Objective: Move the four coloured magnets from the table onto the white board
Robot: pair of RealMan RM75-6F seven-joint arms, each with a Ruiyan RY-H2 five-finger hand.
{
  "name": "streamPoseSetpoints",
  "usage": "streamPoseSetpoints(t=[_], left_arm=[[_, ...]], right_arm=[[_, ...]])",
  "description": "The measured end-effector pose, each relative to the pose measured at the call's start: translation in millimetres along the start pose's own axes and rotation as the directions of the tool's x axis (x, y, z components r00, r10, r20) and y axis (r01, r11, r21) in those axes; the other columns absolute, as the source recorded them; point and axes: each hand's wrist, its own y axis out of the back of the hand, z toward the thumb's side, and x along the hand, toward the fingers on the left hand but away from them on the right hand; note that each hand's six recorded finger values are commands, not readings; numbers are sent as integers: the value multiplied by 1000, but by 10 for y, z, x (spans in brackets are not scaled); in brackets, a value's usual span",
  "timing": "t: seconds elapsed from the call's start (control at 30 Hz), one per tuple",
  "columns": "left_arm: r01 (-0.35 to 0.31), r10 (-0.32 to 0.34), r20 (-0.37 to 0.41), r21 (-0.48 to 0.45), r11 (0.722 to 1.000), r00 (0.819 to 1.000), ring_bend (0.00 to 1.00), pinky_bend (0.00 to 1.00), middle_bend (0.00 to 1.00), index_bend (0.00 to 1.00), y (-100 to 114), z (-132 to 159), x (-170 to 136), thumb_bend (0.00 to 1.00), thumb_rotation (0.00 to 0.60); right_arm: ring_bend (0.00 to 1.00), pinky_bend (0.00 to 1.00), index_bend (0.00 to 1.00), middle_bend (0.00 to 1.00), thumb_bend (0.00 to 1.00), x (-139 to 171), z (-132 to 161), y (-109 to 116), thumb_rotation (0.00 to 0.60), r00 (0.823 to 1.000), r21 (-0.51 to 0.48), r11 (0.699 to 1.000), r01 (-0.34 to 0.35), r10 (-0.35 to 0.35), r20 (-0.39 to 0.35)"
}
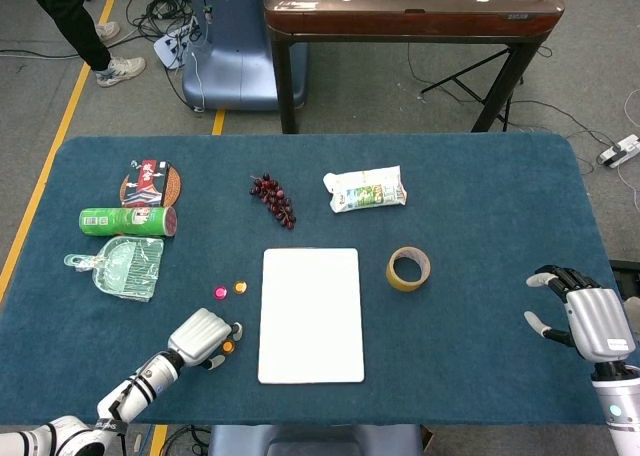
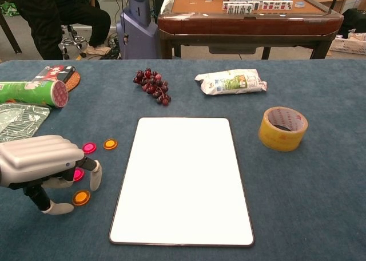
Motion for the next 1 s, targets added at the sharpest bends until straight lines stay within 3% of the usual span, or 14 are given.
streamPoseSetpoints(t=[1.0], left_arm=[[10,-10,-20,1,1000,1000,1000,1000,1000,514,-59,-21,8,386,600]], right_arm=[[315,443,388,334,162,-6,0,-12,600,1000,2,1000,-3,3,2]])
